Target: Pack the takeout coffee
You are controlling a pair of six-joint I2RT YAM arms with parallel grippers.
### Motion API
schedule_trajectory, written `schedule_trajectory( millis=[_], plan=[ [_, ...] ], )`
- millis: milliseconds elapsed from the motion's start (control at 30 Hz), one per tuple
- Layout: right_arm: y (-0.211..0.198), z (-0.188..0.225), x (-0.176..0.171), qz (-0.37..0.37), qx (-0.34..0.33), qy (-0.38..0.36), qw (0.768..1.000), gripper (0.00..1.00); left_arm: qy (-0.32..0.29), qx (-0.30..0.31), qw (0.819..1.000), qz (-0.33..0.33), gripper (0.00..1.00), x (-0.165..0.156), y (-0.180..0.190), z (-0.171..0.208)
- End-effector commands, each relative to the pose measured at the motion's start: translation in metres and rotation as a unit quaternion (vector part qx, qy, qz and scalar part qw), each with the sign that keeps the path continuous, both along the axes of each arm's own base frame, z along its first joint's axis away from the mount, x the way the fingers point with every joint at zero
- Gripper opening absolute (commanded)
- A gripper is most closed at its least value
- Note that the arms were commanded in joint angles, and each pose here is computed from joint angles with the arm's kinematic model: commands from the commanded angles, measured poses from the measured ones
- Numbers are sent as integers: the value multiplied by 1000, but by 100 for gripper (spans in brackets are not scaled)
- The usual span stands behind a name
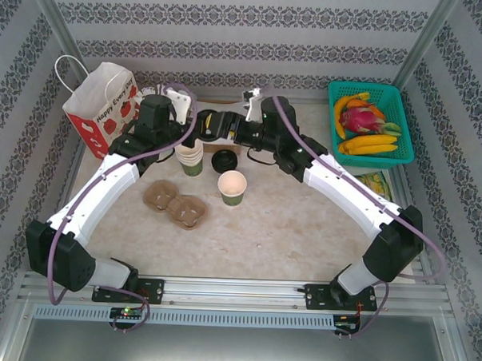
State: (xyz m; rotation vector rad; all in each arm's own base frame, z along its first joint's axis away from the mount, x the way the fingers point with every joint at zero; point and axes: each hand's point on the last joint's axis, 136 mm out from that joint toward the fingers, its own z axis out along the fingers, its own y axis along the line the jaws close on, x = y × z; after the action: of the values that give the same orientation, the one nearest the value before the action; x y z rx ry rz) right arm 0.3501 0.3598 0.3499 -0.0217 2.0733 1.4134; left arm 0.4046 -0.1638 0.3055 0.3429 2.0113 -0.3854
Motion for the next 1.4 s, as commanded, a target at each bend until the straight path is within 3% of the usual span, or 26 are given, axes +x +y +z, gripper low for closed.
schedule_trajectory(
  millis=[0, 167, 300, 500, 633, 767, 933, 1133, 1367],
  plan=[
    [23, 33, 0, 4, 160, 184, 970, 77, -167, 58, 984, -19, 0, 11, -10, 55],
    [27, 65, 4, -28, 255, 237, 937, 78, -287, 130, 947, -60, 0, 4, -30, 73],
    [12, 63, 15, -79, 301, 249, 917, 77, -317, 164, 931, -73, 0, 3, -33, 75],
    [-9, 54, 29, -140, 354, 255, 889, 75, -325, 175, 926, -82, 0, 0, -34, 75],
    [-23, 67, 33, -148, 365, 230, 890, 74, -322, 176, 927, -76, 0, 3, -30, 72],
    [-37, 51, 34, -180, 371, 241, 879, 74, -311, 151, 936, -71, 0, 8, -23, 73],
    [-31, 49, 40, -178, 380, 254, 871, 72, -315, 139, 930, -131, 0, -4, -39, 66],
    [-19, 46, 54, -179, 393, 268, 861, 59, -317, 159, 922, -156, 0, -7, -44, 59],
    [-27, 34, 58, -208, 396, 262, 855, 32, -316, 171, 920, -157, 0, -8, -42, 54]
  ],
)
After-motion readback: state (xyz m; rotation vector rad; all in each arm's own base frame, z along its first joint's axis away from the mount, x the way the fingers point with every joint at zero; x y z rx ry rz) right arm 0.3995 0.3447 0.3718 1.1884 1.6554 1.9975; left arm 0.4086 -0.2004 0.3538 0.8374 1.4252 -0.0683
